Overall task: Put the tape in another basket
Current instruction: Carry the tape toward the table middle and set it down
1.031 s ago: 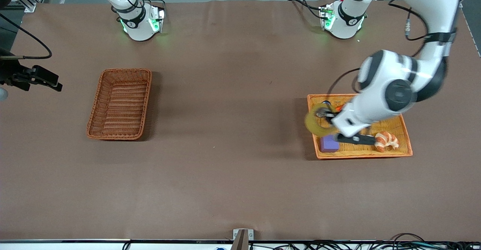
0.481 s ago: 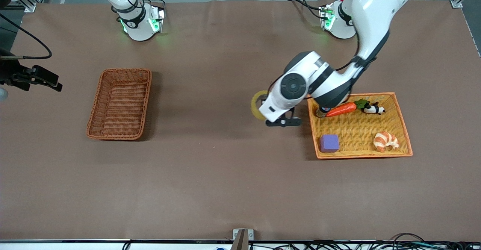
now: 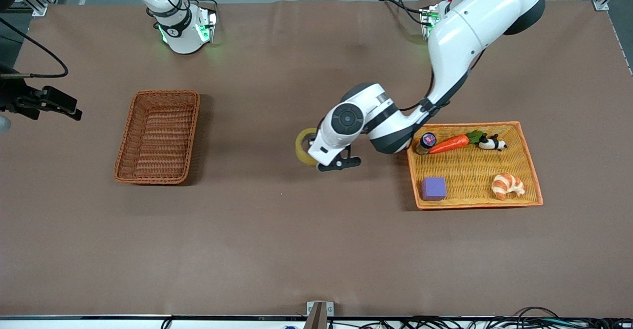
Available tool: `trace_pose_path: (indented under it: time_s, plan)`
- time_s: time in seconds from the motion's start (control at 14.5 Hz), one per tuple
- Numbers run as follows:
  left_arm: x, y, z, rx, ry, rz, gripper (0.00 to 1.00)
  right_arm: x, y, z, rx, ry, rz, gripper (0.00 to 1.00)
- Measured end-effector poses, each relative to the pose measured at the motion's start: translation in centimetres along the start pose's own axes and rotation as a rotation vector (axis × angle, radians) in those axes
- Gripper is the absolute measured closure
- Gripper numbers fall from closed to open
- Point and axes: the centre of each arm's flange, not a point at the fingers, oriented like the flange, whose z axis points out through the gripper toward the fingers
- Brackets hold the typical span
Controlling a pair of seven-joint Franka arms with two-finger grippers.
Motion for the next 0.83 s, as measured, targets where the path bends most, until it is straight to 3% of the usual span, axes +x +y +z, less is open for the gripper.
trace_pose_path:
  time_s: [0.28, 0.34, 0.55, 0.83]
  plan:
    - [-1.8, 3.6, 2.8, -0.037, 0.020, 0.034, 0.78, 0.0, 0.0, 0.0, 0.000, 0.000, 0.000, 0.00]
    - [-2.0, 4.0, 3.8, -0.041, 0.036, 0.050, 0.74, 0.0, 0.0, 0.0, 0.000, 0.000, 0.000, 0.00]
    - [-1.5, 4.2, 5.4, -0.044, 0.076, 0.067, 0.45, 0.0, 0.0, 0.0, 0.000, 0.000, 0.000, 0.00]
    - [2.4, 1.7, 1.3, -0.049, 0.089, 0.021, 0.07, 0.0, -0.5, 0.1, 0.000, -0.001, -0.011, 0.00]
